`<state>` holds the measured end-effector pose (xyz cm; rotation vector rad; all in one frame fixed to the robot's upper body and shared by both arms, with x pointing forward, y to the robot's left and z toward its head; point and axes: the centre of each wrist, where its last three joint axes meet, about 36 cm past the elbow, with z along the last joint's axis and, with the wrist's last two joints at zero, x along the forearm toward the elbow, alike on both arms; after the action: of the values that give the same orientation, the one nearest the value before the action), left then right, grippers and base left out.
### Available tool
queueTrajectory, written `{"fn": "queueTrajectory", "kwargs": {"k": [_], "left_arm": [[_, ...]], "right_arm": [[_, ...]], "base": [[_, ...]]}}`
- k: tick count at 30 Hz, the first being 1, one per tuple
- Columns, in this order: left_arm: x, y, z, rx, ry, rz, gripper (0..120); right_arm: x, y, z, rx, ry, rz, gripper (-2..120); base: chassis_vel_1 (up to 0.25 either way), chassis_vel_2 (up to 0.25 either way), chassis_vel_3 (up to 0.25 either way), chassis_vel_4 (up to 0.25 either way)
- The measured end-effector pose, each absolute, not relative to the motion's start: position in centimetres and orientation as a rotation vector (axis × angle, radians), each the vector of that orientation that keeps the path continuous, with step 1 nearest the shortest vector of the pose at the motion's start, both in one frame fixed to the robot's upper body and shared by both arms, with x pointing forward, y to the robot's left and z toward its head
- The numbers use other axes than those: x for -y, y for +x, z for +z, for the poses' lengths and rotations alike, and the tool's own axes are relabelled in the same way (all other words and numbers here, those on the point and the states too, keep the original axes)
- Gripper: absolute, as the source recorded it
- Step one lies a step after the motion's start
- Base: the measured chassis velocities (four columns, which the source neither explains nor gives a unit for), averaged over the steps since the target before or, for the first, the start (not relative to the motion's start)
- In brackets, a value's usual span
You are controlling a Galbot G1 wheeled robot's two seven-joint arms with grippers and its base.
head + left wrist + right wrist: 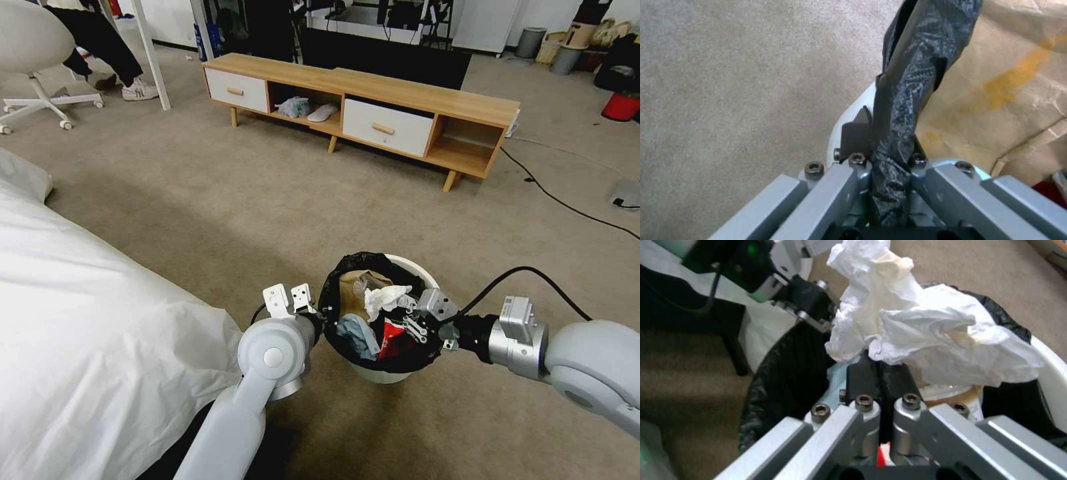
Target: Pick up the trash bin, then pick up the garbage from the floor and place it into the trash bin.
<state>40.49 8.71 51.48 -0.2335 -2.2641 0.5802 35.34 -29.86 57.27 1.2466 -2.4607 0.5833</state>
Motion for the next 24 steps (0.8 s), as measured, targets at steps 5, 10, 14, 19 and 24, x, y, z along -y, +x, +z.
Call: {"fn": "queueTrajectory", "kwargs": {"k": [5,10,14,19,24], "left_arm": [[-8.8,40.1,51.7,2.244,-0.240,0.594,1],[-8.8,39.9,51.8,2.241,-0.245,0.597,1],[-8.9,39.7,51.8,2.239,-0.247,0.599,1],[-8.9,39.4,51.8,2.236,-0.251,0.603,1],[-8.9,39.2,52.0,2.237,-0.257,0.609,1]], "right_arm": [[30.1,35.5,56.8,2.462,1.227,0.578,2],[30.2,35.5,56.5,2.463,1.211,0.579,8],[30.2,35.6,56.2,2.467,1.196,0.575,22],[30.3,35.5,56.0,2.472,1.180,0.569,28],[30.4,35.6,55.8,2.473,1.163,0.563,42]], "base": [[0.000,0.000,0.000,0.000],[0.000,0.000,0.000,0.000],[0.000,0.000,0.000,0.000],[0.000,0.000,0.000,0.000],[0.000,0.000,0.000,0.000]]}}
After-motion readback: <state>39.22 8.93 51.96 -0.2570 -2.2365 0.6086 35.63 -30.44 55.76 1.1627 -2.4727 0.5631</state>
